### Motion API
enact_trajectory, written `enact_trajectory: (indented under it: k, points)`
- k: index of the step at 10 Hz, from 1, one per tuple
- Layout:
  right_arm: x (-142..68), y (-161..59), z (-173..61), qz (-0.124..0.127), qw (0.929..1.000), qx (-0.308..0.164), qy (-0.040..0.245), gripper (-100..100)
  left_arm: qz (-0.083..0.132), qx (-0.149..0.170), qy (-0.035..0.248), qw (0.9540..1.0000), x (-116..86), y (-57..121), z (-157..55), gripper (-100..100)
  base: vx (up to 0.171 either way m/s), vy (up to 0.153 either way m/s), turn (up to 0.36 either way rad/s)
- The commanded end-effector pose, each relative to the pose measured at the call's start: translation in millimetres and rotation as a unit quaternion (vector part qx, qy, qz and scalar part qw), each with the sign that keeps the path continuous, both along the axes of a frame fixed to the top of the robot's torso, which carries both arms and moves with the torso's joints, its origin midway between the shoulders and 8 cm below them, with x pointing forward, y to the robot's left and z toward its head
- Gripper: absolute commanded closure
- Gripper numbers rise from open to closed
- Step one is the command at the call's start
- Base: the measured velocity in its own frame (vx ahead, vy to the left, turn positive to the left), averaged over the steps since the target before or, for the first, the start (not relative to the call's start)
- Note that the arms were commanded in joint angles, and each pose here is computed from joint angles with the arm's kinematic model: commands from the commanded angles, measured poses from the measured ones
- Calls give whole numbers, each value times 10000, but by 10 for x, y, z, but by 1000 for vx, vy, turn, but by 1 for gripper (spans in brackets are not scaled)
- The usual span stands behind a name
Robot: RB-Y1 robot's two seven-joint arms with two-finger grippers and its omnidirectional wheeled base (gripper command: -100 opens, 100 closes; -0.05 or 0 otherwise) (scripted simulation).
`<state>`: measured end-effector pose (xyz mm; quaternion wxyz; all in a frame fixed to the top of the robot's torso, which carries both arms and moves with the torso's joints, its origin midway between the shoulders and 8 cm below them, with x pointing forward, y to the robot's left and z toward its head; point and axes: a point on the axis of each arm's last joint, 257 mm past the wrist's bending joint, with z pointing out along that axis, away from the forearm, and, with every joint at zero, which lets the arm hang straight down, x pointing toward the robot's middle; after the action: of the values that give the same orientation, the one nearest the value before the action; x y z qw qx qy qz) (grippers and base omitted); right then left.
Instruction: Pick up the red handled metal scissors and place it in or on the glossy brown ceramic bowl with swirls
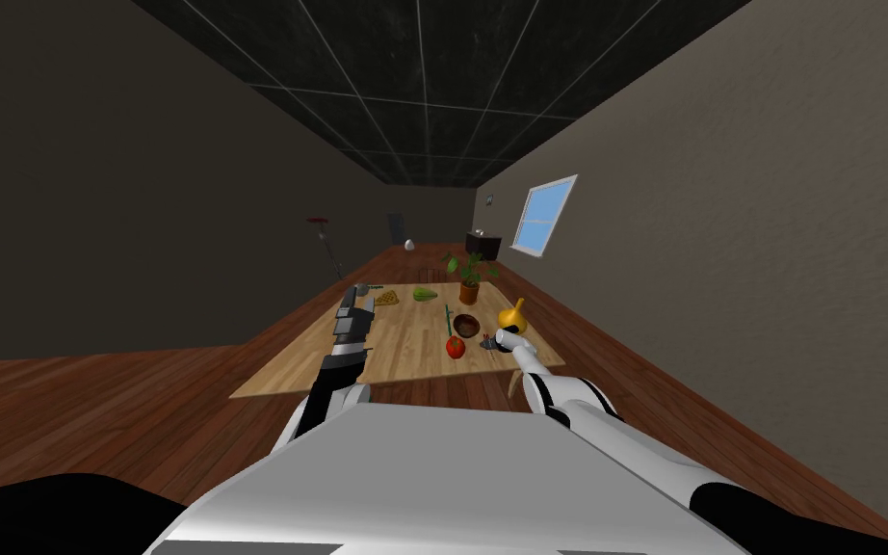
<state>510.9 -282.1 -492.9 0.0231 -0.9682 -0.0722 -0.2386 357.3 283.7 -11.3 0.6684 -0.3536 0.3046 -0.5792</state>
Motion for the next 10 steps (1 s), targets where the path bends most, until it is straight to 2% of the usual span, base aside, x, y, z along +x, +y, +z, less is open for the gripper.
enact_trajectory:
  k: [1,5,6,7,9,10]
  points:
    - [0,0,0,0,10000,0,0,100,0,0,0,10000,0,0,0,0,5,0,0]
    - [0,1,1,-7,10000,6,1,100,0,0,0,10000,0,0,0,0,0,0,0]
    - [0,0,1,-8,10000,7,1,0,0,0,0,10000,0,0,0,0,0,0,0]
    - [103,-23,130,-15,10000,0,2,100,0,0,0,10000,0,0,0,0,-89,-4,19]
    - [123,-27,141,-11,10000,-8,-25,100,-1,0,-1,10000,1,-1,1,0,-100,-5,13]
    - [119,-27,142,-15,10000,-4,-12,0,0,0,0,10000,0,0,0,0,-11,0,-2]
